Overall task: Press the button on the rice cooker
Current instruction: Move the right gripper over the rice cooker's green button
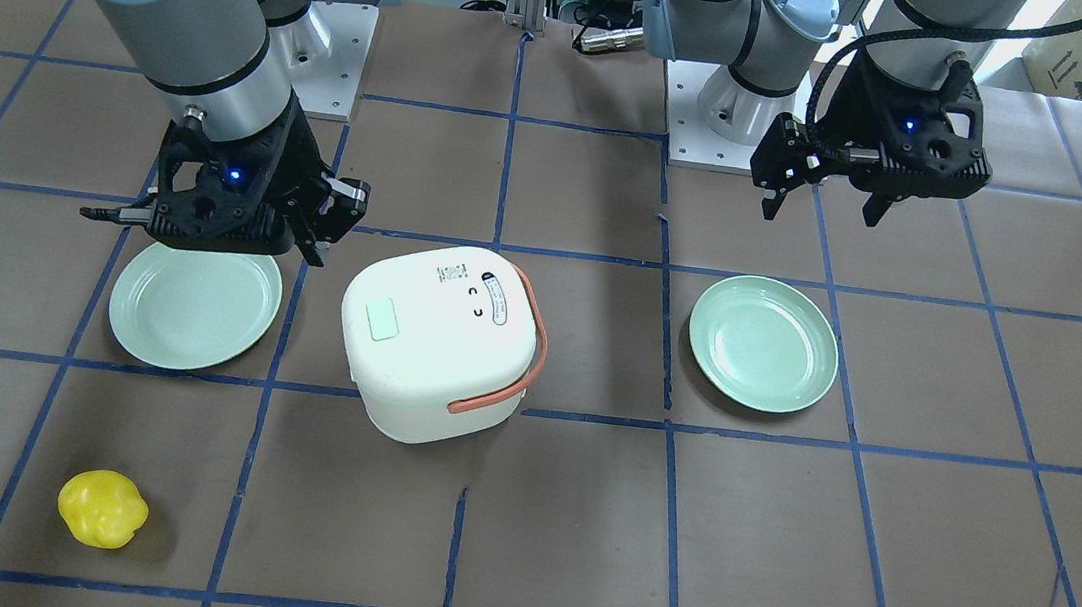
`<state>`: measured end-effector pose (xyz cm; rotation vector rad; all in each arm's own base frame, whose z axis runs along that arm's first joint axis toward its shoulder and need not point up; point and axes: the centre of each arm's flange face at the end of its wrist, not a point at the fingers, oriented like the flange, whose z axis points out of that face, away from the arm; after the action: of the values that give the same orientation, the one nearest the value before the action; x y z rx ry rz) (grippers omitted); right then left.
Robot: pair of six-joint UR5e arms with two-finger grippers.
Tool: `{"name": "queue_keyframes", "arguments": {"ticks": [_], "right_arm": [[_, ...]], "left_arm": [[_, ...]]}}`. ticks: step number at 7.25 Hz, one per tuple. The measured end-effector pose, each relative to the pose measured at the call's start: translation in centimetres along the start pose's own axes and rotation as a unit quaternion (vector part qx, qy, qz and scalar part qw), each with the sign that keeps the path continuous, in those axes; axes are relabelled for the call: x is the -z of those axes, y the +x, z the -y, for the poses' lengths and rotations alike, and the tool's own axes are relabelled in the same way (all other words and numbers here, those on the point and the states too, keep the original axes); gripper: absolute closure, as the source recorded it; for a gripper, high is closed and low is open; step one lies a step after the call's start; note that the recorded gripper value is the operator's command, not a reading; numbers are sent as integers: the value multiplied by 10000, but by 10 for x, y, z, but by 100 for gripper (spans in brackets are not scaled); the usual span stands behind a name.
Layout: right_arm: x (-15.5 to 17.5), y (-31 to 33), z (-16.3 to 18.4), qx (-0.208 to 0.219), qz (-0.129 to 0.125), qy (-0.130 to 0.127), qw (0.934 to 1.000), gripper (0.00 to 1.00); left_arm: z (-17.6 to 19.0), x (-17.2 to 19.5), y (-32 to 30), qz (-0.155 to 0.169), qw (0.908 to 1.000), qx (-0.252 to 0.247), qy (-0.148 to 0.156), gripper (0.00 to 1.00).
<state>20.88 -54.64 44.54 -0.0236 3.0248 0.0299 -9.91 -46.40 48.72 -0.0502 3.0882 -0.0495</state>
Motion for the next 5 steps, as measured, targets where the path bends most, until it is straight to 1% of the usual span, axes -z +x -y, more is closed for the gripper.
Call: {"name": "queue_keyframes", "arguments": {"ticks": [2, 5], "right_arm": [[-15, -2, 8, 27, -1, -18, 10000, 91], [-30, -8, 13, 87, 0, -4, 10000, 91]], "left_arm": [[0, 0, 0, 0, 10000, 0, -6, 0], [0, 0, 0, 0, 10000, 0, -3, 0]]}}
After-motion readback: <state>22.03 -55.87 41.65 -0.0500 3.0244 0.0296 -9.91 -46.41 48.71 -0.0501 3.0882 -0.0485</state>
